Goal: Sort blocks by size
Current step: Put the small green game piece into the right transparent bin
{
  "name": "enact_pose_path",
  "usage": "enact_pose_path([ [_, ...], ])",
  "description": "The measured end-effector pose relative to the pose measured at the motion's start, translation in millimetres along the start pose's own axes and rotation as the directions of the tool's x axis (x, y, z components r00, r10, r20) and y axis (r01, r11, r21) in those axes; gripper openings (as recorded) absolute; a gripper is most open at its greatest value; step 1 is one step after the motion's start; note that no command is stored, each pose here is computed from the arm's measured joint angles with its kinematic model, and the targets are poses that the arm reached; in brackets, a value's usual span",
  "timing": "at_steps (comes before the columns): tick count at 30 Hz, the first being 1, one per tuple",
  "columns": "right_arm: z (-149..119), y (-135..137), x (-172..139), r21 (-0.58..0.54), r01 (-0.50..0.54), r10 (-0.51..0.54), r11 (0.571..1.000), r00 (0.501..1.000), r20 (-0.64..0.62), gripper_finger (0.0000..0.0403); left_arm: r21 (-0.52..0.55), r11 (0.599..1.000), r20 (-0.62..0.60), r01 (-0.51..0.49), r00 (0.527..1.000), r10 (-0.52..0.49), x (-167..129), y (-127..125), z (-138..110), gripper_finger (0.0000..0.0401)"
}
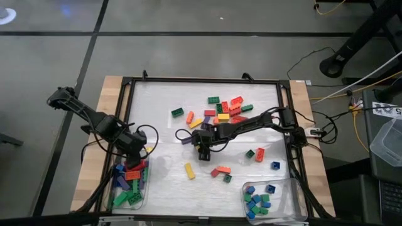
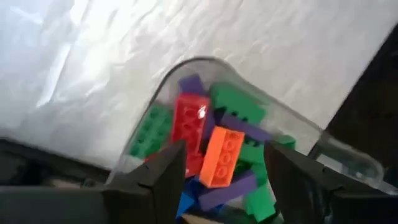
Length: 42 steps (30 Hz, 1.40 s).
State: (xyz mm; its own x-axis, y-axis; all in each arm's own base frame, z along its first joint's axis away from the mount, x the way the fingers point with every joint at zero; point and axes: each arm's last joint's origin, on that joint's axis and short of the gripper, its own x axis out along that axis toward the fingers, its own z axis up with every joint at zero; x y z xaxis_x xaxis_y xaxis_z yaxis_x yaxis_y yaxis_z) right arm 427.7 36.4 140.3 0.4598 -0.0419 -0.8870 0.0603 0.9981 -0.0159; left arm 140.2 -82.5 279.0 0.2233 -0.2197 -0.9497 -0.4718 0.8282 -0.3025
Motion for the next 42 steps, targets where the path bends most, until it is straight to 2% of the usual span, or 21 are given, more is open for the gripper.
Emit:
enact_pose_path([
  [4, 0.4, 0.3, -0.1, -0.001, -0.004, 0.004, 1.0, 1.0, 0.002, 0.0137, 0.047, 0.998, 0.034, 0.046, 0.998, -0.047, -0.2, -4.8, 2.9, 0.0202],
  [10, 20.6, 4.4, -19.0, -0.003, -0.106, 0.106, 0.994, 0.994, -0.025, 0.0137, 0.163, 0.985, 0.167, 0.057, 0.982, -0.084, -1.3, -11.6, 9.9, 0.0202],
  [15, 45.0, 7.6, -56.8, 0.008, -0.209, 0.209, 0.978, 0.973, -0.097, 0.0137, 0.215, 0.976, 0.338, -0.024, 0.94, -0.051, -3.3, -14.2, 16.7, 0.0202],
  [20, 61.9, 11.4, -104.1, 0.055, -0.355, 0.359, 0.933, 0.915, -0.182, 0.015, 0.199, 0.966, 0.541, -0.167, 0.841, 0.034, -4.4, -16.9, 25.7, 0.0202],
  [23, 68.2, 15.7, -130.1, 0.129, -0.411, 0.429, 0.903, 0.879, -0.207, 0.0146, 0.192, 0.953, 0.6, -0.233, 0.796, 0.074, 0.3, -21.2, 33.4, 0.0202],
  [26, 69.7, 24.1, -152.2, 0.174, -0.424, 0.456, 0.889, 0.857, -0.239, 0.0143, 0.201, 0.938, 0.615, -0.283, 0.782, 0.104, 9.6, -26.1, 42.8, 0.0202],
  [32, 57.2, 55.1, -183.5, 0.217, -0.392, 0.446, 0.894, 0.82, -0.357, 0.0148, 0.252, 0.893, 0.621, -0.374, 0.77, 0.147, 39.0, -38.8, 68.9, 0.0202],
  [36, 40.7, 89.5, -193.3, 0.213, -0.374, 0.43, 0.903, 0.786, -0.444, 0.0145, 0.277, 0.861, 0.618, -0.425, 0.766, 0.179, 61.7, -43.4, 87.4, 0.0202],
  [40, 24.9, 127.8, -202.1, 0.201, -0.368, 0.419, 0.908, 0.772, -0.478, 0.0146, 0.27, 0.85, 0.617, -0.452, 0.759, 0.207, 81.4, -44.1, 103.9, 0.0202],
  [42, 15.4, 146.5, -207.1, 0.187, -0.34, 0.388, 0.922, 0.782, -0.488, 0.0147, 0.258, 0.85, 0.616, -0.46, 0.756, 0.222, 89.8, -42.6, 112.1, 0.0202],
])
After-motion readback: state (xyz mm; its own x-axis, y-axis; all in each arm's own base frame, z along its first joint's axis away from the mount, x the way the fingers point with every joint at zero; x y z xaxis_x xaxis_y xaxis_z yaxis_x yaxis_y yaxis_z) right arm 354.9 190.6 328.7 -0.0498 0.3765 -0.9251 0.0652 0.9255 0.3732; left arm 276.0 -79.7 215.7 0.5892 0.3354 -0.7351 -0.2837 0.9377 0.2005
